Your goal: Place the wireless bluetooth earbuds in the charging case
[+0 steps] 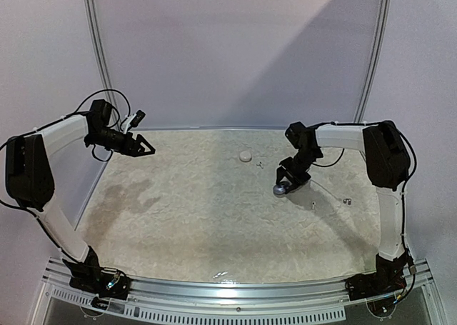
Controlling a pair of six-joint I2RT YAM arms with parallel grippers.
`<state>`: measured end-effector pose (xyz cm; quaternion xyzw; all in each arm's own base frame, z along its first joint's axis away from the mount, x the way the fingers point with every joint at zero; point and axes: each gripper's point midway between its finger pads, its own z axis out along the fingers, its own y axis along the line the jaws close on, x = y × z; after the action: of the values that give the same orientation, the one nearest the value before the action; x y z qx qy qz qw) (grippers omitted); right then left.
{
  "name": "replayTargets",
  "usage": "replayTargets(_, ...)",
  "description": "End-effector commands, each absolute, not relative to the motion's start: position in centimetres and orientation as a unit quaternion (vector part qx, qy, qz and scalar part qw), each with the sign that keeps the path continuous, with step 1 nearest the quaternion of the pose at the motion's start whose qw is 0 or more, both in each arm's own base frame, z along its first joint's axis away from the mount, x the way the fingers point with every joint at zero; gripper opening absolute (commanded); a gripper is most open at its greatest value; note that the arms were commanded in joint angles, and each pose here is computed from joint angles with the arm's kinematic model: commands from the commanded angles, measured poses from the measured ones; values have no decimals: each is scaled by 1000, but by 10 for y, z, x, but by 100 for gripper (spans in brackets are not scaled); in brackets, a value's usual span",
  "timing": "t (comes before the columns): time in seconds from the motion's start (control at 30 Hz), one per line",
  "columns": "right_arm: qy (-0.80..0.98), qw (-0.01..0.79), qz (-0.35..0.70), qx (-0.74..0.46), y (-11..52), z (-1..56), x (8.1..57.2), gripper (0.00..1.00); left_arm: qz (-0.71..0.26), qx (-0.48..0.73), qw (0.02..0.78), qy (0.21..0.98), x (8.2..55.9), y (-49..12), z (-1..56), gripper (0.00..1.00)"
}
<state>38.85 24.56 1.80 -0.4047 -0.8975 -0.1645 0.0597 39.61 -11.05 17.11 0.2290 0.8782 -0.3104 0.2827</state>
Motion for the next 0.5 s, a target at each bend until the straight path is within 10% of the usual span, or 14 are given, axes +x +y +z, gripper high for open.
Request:
replayTargets(0.0,-917,73,-145,-365,252,7,360,47,-308,234,279,879,393,-108,170,88)
replayTargets(0.47,-954,62,-111,-270,252,-12,327,48,-308,234,279,879,389,-109,175,87)
